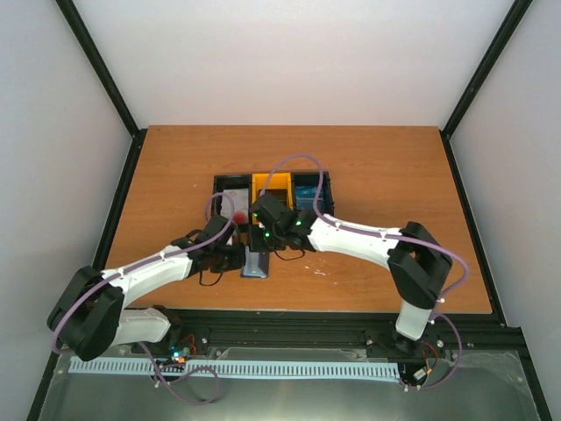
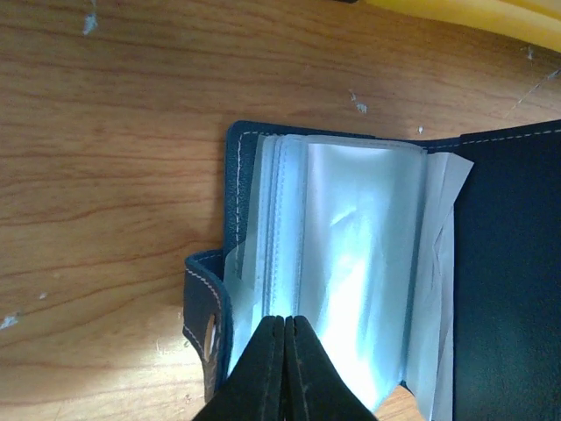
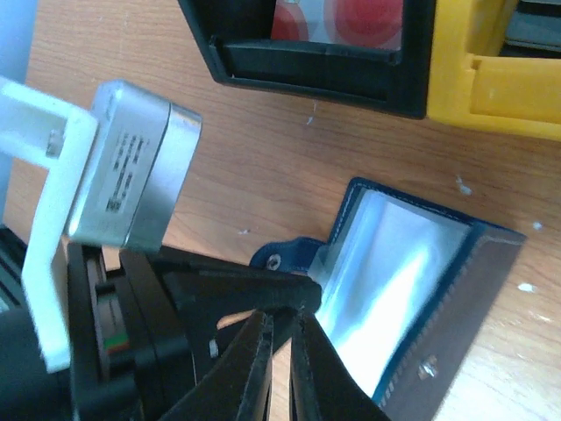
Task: Put the credit cards into the card holder
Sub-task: Open the card holder at the center of the board.
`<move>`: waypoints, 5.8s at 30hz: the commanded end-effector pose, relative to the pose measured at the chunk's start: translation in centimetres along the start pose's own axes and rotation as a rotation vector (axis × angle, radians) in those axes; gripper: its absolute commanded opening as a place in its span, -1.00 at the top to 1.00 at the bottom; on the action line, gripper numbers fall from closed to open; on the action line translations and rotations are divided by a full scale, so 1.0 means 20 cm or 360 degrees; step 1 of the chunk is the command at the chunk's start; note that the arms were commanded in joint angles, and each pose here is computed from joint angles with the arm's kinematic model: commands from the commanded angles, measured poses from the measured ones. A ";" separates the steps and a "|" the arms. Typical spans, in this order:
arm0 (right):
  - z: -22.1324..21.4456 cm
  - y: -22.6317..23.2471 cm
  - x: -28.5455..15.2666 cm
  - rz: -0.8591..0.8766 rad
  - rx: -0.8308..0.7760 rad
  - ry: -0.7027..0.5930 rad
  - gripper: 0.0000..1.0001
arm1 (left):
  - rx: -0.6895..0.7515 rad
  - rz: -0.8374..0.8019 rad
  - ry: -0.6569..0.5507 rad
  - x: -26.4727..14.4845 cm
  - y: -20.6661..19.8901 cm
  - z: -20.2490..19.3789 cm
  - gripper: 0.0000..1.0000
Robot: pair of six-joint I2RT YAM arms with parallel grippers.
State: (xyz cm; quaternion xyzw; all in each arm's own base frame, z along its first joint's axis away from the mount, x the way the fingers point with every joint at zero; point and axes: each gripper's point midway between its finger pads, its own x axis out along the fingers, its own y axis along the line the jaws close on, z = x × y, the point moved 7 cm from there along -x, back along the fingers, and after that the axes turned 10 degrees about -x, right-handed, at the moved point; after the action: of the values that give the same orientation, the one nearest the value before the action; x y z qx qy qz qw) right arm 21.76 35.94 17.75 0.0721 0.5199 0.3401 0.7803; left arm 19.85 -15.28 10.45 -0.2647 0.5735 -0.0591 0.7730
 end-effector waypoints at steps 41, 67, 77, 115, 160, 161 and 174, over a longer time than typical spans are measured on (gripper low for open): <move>-0.12 -0.27 0.01 -0.1015 0.0109 0.0282 0.48 | 0.0092 -0.0524 0.0046 -0.10 -0.10 0.05 0.93; -0.34 -0.68 0.09 -0.0860 0.0069 0.0491 -0.09 | 0.0217 -0.0940 0.0164 -0.16 -0.37 0.06 0.79; -0.34 -0.73 0.07 -0.0743 0.0085 0.0425 -0.04 | 0.0342 -0.0794 0.0310 0.08 -0.49 -0.02 0.93; -0.18 -0.62 0.02 -0.0934 -0.0034 0.0328 -0.46 | 0.0127 -0.0122 0.0521 0.43 -0.22 -0.07 0.99; -0.06 -0.50 -0.31 -0.0905 0.0010 0.0041 0.02 | 0.0146 -0.0160 0.0531 0.43 -0.24 -0.06 0.99; -0.07 -0.48 -0.28 -0.0808 0.0019 0.0076 0.13 | 0.0141 -0.0157 0.0535 0.43 -0.24 -0.07 0.99; -0.13 -0.46 0.04 -0.0478 0.0231 0.0192 0.82 | 0.0114 -0.0138 0.0550 0.44 -0.22 -0.08 0.99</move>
State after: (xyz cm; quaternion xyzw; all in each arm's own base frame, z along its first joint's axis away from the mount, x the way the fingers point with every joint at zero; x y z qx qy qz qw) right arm 23.81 27.74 12.94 0.0019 0.5809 0.1777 0.7943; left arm 23.28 -24.56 7.12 -0.2737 0.6525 -0.2144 0.6733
